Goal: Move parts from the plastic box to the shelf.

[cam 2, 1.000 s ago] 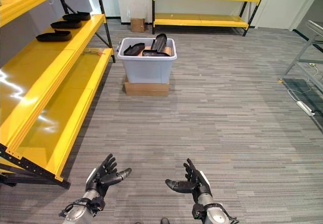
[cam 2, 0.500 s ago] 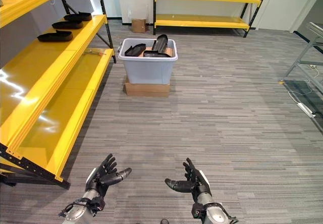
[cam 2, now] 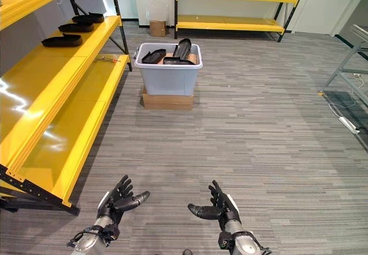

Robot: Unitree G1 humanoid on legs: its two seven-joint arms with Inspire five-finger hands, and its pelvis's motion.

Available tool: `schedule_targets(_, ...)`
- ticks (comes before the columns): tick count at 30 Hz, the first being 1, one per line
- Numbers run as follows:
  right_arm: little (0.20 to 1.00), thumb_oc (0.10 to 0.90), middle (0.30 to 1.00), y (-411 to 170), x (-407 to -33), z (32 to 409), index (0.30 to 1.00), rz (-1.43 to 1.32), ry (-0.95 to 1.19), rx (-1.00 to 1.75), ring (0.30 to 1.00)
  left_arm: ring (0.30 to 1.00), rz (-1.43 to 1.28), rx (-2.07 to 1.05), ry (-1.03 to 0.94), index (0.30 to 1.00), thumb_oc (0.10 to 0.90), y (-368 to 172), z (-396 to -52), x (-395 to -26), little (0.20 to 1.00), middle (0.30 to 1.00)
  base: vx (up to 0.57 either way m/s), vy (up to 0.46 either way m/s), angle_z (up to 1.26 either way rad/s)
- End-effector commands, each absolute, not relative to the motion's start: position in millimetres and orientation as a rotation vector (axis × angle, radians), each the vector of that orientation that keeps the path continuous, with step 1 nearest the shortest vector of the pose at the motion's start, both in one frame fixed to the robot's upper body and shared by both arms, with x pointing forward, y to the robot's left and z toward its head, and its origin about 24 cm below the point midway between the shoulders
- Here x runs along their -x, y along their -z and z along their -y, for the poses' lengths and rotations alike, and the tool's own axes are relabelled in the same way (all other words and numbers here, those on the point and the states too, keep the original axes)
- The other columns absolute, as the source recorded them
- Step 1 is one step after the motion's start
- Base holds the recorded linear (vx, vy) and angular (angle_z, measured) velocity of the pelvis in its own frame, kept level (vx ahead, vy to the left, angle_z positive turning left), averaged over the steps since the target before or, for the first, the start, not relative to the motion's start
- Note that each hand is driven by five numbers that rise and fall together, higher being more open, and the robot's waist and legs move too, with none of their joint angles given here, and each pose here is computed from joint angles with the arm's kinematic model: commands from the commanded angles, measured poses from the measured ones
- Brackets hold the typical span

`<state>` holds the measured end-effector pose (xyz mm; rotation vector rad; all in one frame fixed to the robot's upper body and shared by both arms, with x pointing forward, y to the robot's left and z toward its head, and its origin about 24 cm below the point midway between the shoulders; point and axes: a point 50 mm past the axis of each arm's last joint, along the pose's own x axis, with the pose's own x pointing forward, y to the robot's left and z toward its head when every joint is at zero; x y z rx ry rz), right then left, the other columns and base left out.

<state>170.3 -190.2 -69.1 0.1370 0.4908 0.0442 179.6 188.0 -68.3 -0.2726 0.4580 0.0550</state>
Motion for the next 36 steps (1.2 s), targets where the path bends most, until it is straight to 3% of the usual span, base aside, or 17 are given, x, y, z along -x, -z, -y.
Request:
schedule_targets(1,1.000,0.900,1.000,36.9,-197.9,190.9,1.000,-0.280,-0.070,-0.141,1.000,1.000,-0.266,0.270,-0.016,1.000,0.900,38.8,-189.2,-212.0,1.000,1.000,0.00,0.000,0.00)
schedule_targets(21,1.000,0.900,1.000,-1.8,-225.1,172.1,1.000,-0.103,-0.182,-0.167,1.000,1.000,-0.168,0.191,0.055,1.000,0.900,14.1,-187.4,-231.1,1.000,1.000,-0.03,0.083,0.01)
schedule_targets(36,1.000,0.900,1.000,1.8,-218.1,187.3,1.000,-0.120,-0.137,-0.146,1.000,1.000,-0.196,0.256,0.045,1.000,0.900,24.1,-178.4,-224.6,1.000,1.000,0.22,-0.076,0.02)
